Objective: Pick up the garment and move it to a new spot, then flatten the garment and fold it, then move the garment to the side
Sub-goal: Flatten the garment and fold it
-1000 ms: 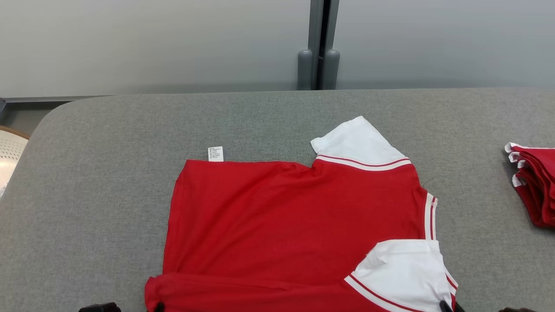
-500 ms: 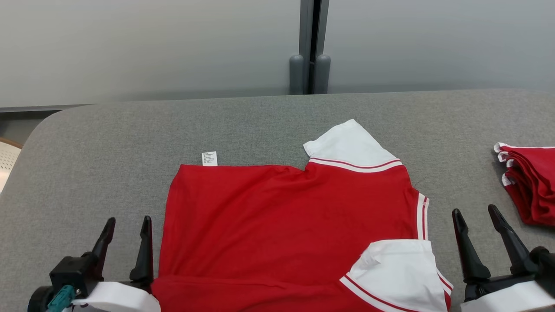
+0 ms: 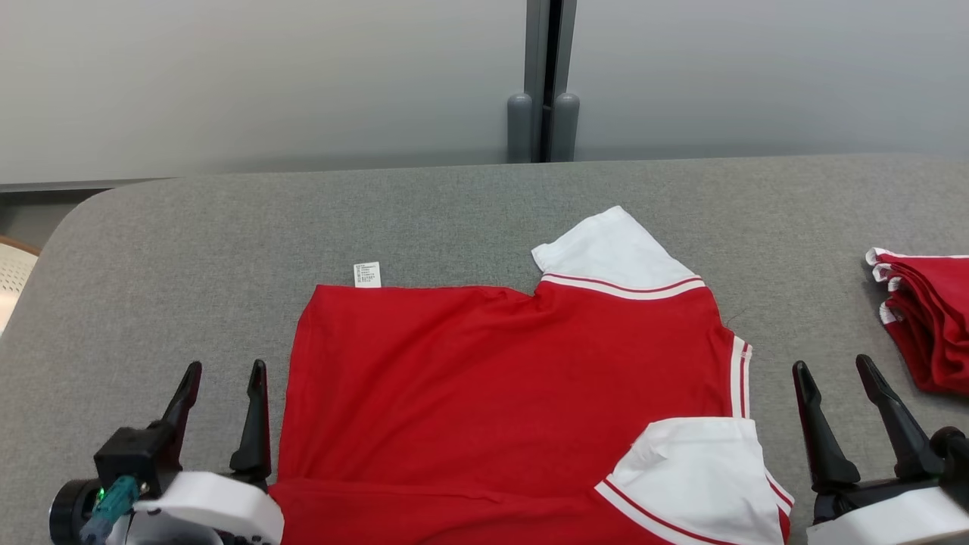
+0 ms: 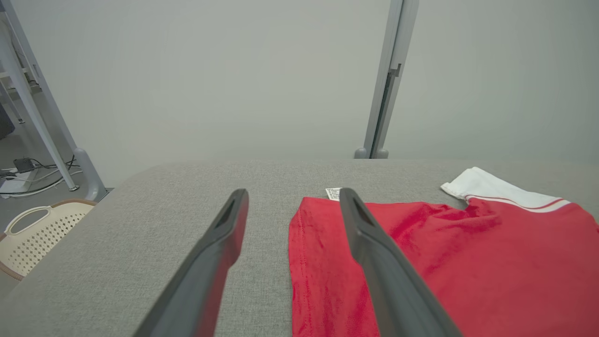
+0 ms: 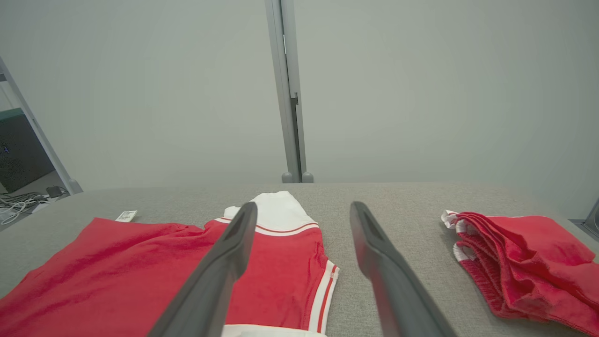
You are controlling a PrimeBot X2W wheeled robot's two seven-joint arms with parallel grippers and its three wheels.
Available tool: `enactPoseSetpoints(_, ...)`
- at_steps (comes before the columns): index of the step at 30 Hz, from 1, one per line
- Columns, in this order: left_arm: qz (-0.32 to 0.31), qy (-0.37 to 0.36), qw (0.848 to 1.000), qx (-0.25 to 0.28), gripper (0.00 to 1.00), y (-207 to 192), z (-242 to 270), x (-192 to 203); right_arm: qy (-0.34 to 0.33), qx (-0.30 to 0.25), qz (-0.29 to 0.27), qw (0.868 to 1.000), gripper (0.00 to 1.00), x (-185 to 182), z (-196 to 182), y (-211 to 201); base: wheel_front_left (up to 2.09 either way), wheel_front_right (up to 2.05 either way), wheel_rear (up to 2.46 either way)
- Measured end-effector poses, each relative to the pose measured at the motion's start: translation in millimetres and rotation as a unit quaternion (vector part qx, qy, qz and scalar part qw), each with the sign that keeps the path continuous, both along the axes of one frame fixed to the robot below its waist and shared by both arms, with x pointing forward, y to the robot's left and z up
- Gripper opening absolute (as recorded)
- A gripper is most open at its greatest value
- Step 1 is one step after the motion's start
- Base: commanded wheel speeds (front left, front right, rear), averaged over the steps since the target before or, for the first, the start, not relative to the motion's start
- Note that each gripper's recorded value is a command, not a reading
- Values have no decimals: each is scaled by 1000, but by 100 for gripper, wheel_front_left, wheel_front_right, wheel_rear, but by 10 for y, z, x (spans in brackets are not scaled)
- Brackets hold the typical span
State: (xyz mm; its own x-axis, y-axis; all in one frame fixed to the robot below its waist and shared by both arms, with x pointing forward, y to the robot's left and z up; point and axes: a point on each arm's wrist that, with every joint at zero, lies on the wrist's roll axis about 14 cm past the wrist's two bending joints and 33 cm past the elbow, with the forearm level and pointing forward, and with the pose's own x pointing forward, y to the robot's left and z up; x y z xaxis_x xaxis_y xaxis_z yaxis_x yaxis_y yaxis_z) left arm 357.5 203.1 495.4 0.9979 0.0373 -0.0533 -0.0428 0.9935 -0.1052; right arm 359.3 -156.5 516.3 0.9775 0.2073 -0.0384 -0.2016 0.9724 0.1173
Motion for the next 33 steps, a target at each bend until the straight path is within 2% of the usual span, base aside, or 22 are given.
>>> enactPoseSetpoints(5,-28,18,999,-21,100,-141,-24,277,9,3,4,1000,100,80,-49,31,0,0,0)
enactPoseSetpoints(11,-58,62,995,-46,100,-262,-217,846,18,8,18,1000,100,320,-131,137,0,0,0)
enactPoseSetpoints(17,-65,147,985,-63,100,-299,-695,1284,43,13,19,999,100,498,-360,157,0,0,0)
enactPoseSetpoints(21,-66,214,972,-71,100,-312,-1101,1361,67,17,11,998,100,551,-551,123,0,0,0)
enactPoseSetpoints(22,-66,230,968,-71,75,-299,-1193,1354,70,19,9,997,100,558,-578,111,0,0,0)
enactPoseSetpoints(23,-71,240,965,-73,30,-314,-1255,1356,72,20,5,997,100,559,-601,88,0,0,0)
enactPoseSetpoints(24,-75,249,963,-72,0,-334,-1301,1365,75,21,1,997,100,557,-629,62,0,0,0)
enactPoseSetpoints(33,-85,250,962,-66,0,-383,-1360,1440,71,19,-22,997,100,693,-643,-107,0,0,0)
